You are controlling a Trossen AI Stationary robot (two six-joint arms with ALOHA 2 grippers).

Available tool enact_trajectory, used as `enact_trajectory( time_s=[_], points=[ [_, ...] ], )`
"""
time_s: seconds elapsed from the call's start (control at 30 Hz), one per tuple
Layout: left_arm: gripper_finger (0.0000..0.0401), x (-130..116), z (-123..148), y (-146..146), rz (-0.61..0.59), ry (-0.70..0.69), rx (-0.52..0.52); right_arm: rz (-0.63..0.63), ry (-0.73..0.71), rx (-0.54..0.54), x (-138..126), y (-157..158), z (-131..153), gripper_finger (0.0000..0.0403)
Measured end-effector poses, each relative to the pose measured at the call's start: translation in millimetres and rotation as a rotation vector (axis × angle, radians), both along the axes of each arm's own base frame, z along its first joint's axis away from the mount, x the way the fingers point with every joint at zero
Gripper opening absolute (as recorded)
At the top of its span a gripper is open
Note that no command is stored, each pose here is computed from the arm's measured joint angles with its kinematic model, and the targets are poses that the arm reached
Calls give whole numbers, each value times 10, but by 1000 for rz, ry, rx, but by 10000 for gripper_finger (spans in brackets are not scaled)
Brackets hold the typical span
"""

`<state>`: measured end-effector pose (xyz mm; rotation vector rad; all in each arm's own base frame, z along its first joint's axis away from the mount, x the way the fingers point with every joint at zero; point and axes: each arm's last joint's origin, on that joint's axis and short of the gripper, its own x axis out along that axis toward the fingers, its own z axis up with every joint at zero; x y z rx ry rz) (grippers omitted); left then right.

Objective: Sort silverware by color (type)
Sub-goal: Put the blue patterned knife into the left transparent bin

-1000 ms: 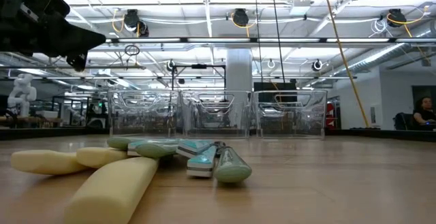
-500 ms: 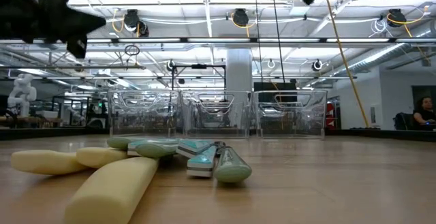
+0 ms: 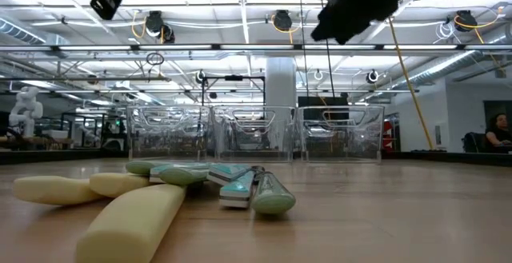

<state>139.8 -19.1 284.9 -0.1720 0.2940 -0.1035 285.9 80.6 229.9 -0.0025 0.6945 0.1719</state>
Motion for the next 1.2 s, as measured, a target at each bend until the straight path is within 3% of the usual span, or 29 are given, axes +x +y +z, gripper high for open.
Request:
enact_trajectory(
  time_s=[0.17,0.37,0.57,0.83,0.97,1.2],
  points=[
    [6,299,-271,-286,9,177,55,26,54,-6,122,139,-269,6],
    [6,544,-555,-721,0,233,126,29,124,-8,203,249,-553,6],
    [6,750,-860,-1028,-18,255,134,22,82,13,342,293,-735,6],
    [6,894,-1187,-1111,29,343,98,83,43,-33,509,376,-847,21],
    [6,906,-1236,-1119,40,360,86,107,25,-57,659,431,-796,42],
    [6,901,-1230,-1132,45,357,63,210,90,-193,906,502,-646,84]
  ],
)
